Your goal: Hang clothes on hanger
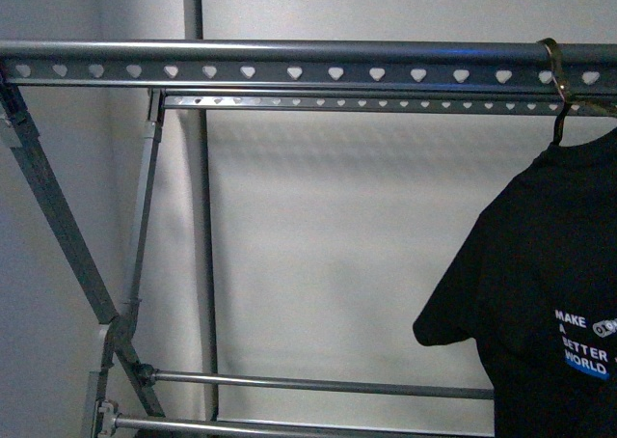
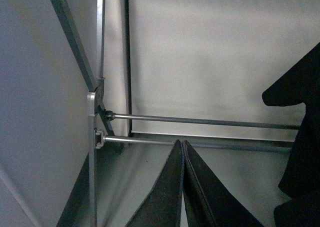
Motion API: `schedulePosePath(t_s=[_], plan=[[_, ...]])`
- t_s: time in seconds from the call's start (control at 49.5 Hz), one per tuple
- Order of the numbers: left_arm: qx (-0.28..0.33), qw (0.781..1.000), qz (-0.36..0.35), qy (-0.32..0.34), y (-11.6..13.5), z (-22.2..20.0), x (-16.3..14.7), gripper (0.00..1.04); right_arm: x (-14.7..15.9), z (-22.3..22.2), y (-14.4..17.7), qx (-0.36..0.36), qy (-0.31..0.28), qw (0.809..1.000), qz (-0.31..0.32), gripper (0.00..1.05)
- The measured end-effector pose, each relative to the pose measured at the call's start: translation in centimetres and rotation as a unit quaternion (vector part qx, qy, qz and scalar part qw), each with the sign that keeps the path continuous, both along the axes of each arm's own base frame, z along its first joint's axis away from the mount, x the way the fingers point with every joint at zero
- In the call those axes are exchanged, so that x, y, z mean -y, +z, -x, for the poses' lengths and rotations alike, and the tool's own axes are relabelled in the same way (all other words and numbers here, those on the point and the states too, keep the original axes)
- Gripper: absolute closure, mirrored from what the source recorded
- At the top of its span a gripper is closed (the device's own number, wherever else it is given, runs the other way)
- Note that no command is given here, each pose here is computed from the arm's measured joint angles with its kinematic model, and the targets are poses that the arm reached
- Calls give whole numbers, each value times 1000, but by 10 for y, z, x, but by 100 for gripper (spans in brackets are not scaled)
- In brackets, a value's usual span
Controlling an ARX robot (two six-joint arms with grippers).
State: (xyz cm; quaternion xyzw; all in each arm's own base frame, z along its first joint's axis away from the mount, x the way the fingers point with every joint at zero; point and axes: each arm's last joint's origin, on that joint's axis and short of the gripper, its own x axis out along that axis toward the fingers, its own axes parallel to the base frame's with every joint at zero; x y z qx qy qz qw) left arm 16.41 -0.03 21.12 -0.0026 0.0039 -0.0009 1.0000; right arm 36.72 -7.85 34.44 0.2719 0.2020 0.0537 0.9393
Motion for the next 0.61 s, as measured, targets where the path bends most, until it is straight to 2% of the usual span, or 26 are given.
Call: schedulePosePath(t_s=[0.222, 0.283, 0.364, 0.404, 0.505, 0.606], plan=[[3, 1000, 0, 0, -13, 14, 0, 101, -19, -4, -13, 10, 8, 1000, -1, 102], [3, 1000, 0, 0, -18, 18, 0, 101, -32, 2, -22, 43, 9, 999, 32, 89], [2, 1000, 0, 0, -23, 23, 0, 101, -43, 17, -32, 98, -18, 992, 82, 73], [2, 1000, 0, 0, -25, 26, 0, 101, -48, 34, -34, 147, -31, 984, 97, 63], [3, 1000, 0, 0, -29, 31, 0, 101, -57, 85, -26, 261, -67, 954, 130, 44], [4, 1000, 0, 0, -31, 35, 0, 101, -69, 134, -26, 338, -80, 924, 158, 28]])
